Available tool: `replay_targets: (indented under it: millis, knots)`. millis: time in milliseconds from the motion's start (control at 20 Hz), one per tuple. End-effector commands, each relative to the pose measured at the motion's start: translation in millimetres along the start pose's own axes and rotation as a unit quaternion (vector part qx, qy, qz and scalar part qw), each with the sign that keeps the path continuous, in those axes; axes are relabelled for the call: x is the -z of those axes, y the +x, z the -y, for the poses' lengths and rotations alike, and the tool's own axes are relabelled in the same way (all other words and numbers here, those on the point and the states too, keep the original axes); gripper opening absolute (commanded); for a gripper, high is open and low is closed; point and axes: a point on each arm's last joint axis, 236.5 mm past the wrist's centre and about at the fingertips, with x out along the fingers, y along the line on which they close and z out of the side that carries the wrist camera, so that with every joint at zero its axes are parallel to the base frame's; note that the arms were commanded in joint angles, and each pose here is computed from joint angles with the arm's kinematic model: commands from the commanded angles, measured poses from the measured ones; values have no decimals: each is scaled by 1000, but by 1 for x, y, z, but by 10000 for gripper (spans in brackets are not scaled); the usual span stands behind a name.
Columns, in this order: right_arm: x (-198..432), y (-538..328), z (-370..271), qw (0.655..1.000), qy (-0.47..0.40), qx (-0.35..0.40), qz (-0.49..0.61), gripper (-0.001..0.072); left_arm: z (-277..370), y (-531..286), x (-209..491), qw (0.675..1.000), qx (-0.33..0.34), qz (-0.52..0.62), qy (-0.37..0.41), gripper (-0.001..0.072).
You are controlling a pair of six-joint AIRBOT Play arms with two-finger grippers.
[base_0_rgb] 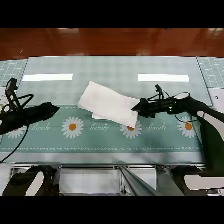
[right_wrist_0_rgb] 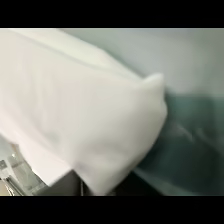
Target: Fold the shirts.
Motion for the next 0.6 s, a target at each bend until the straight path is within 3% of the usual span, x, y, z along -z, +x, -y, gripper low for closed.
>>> replay_targets:
  millis: [0, 100, 250, 550]
  knots:
    - [1, 22, -45, 998, -60, -23, -20, 29, 0, 0, -1, 1000, 0, 2, -1, 24]
    - [-3, 19, -74, 993, -114, -19, -30, 28, 0, 0, -1, 1000, 0, 2, 0, 24]
    - [-25, -3, -112, 978, -200, 48, -25, 28, 0, 0, -1, 1000, 0, 2, -1, 24]
    - [-88, -124, -209, 949, -284, 107, 87, 28, -1, 0, -6, 1000, -1, 14, -1, 25]
